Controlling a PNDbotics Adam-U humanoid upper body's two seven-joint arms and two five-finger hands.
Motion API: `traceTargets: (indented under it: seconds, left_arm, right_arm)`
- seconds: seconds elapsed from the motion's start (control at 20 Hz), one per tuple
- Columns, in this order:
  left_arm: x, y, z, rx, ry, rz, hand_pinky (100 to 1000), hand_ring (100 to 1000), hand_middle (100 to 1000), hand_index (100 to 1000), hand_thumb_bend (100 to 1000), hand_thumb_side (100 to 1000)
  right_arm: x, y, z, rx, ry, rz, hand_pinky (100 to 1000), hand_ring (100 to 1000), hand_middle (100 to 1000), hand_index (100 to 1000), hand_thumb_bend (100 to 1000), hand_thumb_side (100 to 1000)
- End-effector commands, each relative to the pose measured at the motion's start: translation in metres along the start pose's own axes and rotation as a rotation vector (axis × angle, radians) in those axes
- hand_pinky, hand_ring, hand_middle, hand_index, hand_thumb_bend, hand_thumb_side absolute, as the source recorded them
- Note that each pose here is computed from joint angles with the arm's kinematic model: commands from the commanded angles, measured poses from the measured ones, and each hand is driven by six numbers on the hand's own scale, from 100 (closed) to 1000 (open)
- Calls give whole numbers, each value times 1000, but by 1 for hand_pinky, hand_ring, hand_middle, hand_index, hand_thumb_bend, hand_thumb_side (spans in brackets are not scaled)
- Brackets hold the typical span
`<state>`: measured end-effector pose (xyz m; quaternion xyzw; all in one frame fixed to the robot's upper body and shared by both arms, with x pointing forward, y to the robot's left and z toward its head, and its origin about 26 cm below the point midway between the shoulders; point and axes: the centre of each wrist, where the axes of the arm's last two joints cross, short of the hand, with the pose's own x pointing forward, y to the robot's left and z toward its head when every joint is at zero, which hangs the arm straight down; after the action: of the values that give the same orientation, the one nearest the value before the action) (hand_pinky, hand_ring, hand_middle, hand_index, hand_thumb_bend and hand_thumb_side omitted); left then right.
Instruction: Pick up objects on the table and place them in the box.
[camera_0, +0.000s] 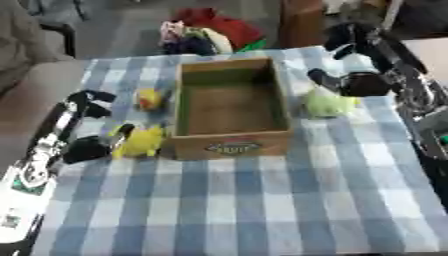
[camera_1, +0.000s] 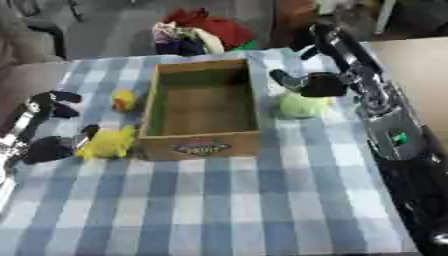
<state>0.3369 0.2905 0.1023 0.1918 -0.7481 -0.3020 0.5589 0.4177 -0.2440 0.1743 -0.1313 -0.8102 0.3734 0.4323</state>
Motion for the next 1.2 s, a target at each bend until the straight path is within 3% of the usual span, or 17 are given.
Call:
traceTargets:
  seconds: [0.05,0.7,0.9,1.2]
  left_arm:
    - [1,12,-1,11,-6,-34,746,666,721,780,426,194]
    - [-1,21,-8,37,1,-77,740,662,714,778,405,154]
    - [-3,35,-14,4,11,-185,743,685,736,792,417,130]
    - [-9,54,-27,-153,20,-368,748,716,762,815,463,116]
  right_arm:
    - [3,-9,-2,-13,-12,18,646,718,625,796,470,217]
    - [4,-10,-2,-9,-16,17,645,718,622,791,469,217]
    - [4,-9,-2,-1,-16,15,646,718,622,791,469,218]
    - [5,-8,-3,6,-22,16,646,719,621,791,468,218]
